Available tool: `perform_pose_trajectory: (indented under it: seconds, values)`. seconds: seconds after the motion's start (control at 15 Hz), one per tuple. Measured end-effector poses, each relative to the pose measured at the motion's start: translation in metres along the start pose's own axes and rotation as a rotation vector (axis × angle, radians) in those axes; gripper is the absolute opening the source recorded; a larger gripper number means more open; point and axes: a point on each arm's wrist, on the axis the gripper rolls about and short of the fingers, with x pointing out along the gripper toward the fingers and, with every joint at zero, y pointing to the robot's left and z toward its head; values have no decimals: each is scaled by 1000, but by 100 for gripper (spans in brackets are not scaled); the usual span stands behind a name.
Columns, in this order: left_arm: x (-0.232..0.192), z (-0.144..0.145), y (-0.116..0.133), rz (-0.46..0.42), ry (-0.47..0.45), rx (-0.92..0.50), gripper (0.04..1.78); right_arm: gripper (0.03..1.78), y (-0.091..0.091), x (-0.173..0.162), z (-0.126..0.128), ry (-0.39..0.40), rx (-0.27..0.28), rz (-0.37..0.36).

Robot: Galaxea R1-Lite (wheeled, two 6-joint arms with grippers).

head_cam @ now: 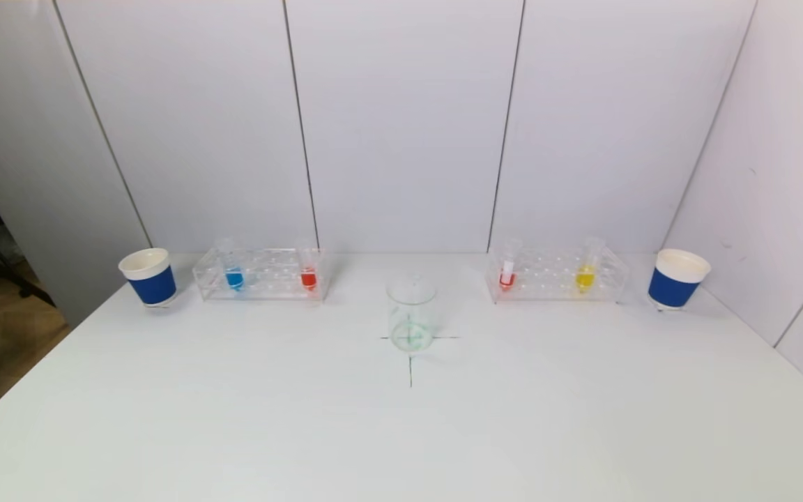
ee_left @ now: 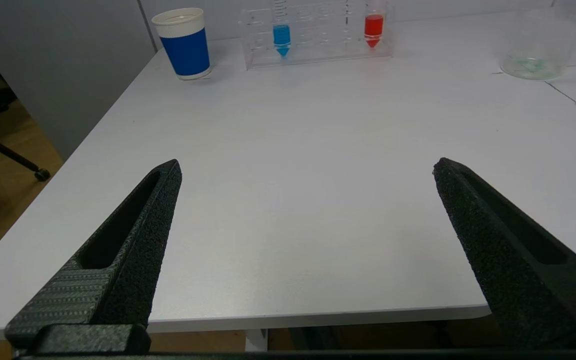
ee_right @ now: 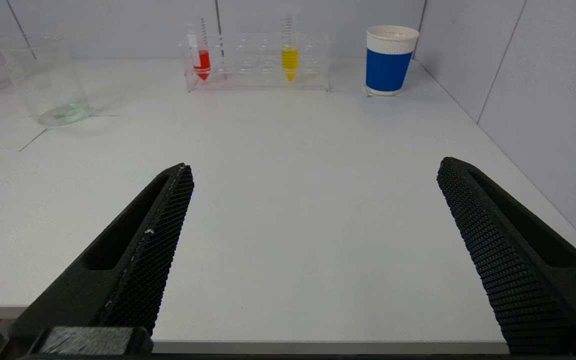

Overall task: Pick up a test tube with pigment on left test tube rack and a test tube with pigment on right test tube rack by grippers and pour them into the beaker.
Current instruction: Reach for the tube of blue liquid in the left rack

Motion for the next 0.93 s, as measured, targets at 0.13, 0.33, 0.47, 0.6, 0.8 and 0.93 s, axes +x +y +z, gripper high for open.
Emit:
perform_pose_trajectory:
  seconds: [0.13, 0.33, 0.47, 0.6, 0.8, 0.93]
  values:
    - [0, 0, 0, 0, 2, 0, 176, 177, 0, 0, 0, 0, 0, 0]
    - [0, 0, 0, -1, 1, 3, 176, 177, 0, 0, 0, 0, 0, 0]
    - [0, 0, 0, -4, 2, 6, 176, 177, 0, 0, 0, 0, 0, 0]
    - [0, 0, 0, -5, 1, 6, 176, 177, 0, 0, 0, 0, 0, 0]
    - [0, 0, 0, -9, 2, 11, 176, 177, 0, 0, 0, 0, 1, 0]
    - [0, -1, 0, -16, 4, 14, 176, 177, 0, 0, 0, 0, 0, 0]
